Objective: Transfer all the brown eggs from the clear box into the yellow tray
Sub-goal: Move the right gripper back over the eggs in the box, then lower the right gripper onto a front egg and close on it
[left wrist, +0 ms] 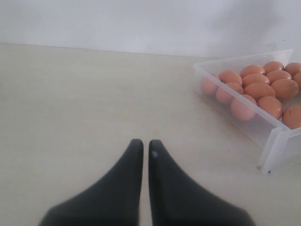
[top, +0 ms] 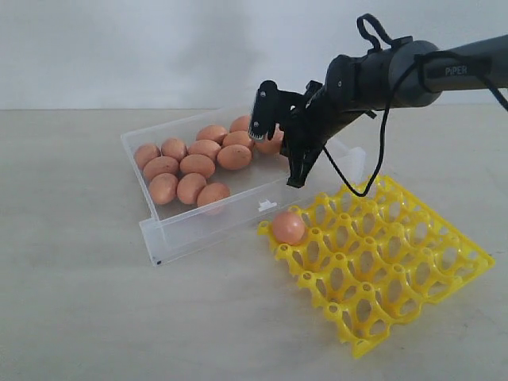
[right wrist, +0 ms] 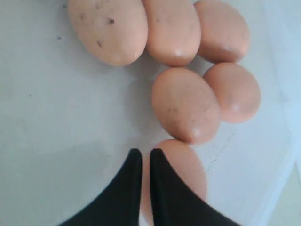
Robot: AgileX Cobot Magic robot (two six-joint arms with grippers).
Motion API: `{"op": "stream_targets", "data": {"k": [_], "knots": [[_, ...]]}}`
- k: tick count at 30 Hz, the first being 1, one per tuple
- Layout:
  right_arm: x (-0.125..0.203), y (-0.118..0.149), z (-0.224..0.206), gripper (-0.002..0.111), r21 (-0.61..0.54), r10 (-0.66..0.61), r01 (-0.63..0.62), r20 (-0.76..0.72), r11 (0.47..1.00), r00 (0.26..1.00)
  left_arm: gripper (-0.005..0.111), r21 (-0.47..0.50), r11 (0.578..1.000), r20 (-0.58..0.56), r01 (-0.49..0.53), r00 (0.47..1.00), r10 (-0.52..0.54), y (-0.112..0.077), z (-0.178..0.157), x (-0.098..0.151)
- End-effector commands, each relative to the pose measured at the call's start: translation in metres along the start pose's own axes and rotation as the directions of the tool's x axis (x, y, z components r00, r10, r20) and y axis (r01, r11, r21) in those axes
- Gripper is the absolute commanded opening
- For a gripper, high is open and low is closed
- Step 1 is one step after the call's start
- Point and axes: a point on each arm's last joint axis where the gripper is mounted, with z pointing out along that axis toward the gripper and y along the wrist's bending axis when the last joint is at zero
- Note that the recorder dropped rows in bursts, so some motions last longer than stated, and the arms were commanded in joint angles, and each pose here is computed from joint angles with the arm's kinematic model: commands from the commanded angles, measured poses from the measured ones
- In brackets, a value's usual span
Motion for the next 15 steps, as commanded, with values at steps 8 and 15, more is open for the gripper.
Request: {"op": "stream_targets", "data": {"k": [8, 15], "knots": [[-0.006, -0.011, -0.026, 0.000, 0.003, 0.118, -0.118, 0.010, 0.993, 0.993, 0.004, -0.002, 1.000, 0.005, 0.004, 1.000, -0.004, 0.000, 0.000, 0.000], [-0.018, -0.031, -0.046, 0.009, 0.126, 0.327, -0.344, 0.136, 0.931, 0.935, 0.004, -0.002, 1.000, 0.005, 0.004, 1.000, -0.004, 0.000, 0.000, 0.000]]}}
